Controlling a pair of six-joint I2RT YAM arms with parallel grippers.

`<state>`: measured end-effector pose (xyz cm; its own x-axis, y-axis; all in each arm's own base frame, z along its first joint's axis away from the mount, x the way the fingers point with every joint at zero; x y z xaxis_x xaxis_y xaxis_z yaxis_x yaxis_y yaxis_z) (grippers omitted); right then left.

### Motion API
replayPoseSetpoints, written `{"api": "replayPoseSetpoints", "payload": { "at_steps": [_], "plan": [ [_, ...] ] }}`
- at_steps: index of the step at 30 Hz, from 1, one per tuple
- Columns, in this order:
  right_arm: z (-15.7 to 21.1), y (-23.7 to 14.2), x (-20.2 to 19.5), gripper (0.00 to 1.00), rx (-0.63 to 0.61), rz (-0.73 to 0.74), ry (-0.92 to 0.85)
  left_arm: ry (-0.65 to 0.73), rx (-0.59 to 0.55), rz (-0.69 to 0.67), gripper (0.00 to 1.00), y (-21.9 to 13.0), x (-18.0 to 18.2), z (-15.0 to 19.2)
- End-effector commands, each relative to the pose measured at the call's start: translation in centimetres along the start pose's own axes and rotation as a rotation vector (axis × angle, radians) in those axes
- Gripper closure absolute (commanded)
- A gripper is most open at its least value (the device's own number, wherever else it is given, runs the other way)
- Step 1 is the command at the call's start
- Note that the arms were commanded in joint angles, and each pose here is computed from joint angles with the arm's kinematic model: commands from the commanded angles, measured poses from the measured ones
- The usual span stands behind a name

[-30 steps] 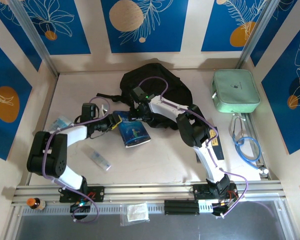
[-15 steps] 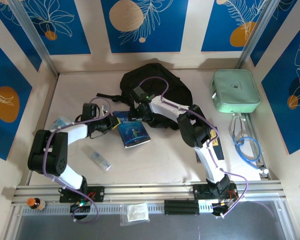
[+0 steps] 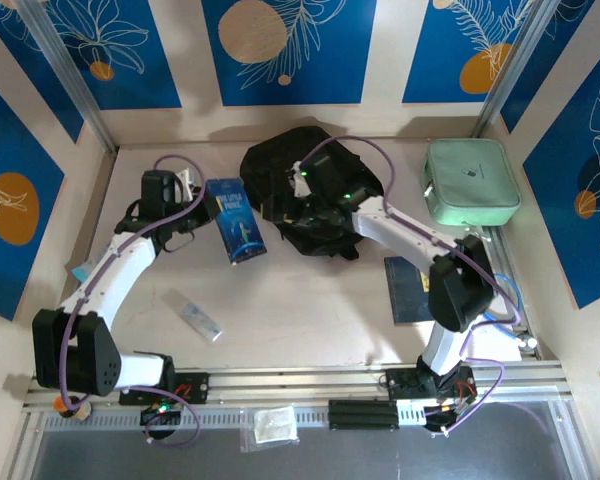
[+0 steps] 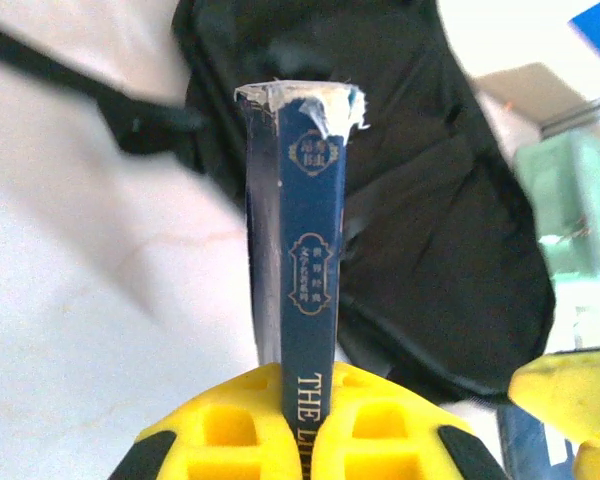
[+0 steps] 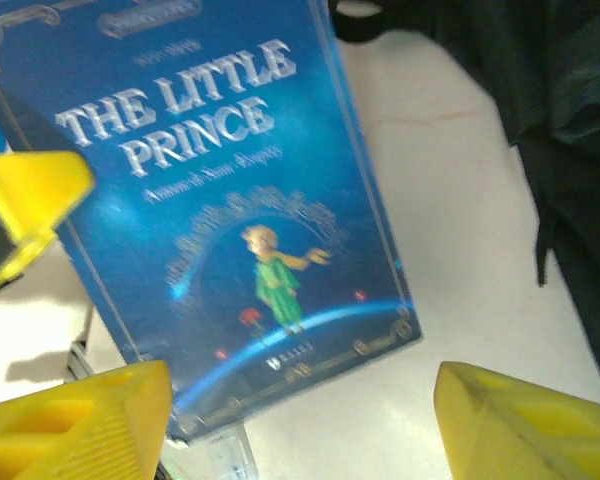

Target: Pack books, pencil case, and school supplies into a backpack

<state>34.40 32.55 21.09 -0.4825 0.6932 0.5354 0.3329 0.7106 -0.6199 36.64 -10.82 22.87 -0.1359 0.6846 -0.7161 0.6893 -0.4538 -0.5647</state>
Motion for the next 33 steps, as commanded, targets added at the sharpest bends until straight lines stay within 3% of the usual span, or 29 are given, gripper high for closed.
{"api": "replayPoseSetpoints", "payload": {
  "at_steps": [1, 7, 13, 22, 33],
  "plan": [
    [-0.4, -0.9, -0.5, 0.27, -0.076, -0.082, 0.034, -0.035, -0.057, 0.052, 1.0, -1.6, -3.2, -2.3],
    [-1.0, -3.9, -2.6, 0.18, -0.161, -0.182, 0.173, -0.162, -0.101, 0.306, 1.0, -1.1, -9.2, -5.7],
    [-2.0, -6.4, -4.4, 0.08, -0.26, -0.294, 0.356, -0.309, -0.135, 0.456, 1.0, 1.5, -12.8, -7.5],
    [-2.6, -6.3, -6.5, 0.0, -0.38, -0.395, 0.586, -0.471, -0.145, 0.611, 1.0, 5.6, -16.0, -6.1],
    [-4.8, -5.4, -7.6, 0.01, -0.446, -0.498, 0.686, -0.53, -0.056, 0.626, 1.0, 7.7, -16.6, -3.9]
  ]
}}
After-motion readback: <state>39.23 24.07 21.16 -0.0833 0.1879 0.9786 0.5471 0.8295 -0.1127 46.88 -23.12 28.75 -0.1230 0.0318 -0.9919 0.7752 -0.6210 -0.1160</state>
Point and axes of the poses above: each hand's point on the last joint's axis, 136 mm out from that joint toward the fingers, its own y axis out along the fingers, its own x axis along the line the jaws close on, z = x × y, the point moved 2 cm from there along -y, back along the fingers, and after that the axes turned 14 degrees about -y, right-handed, at the moved point
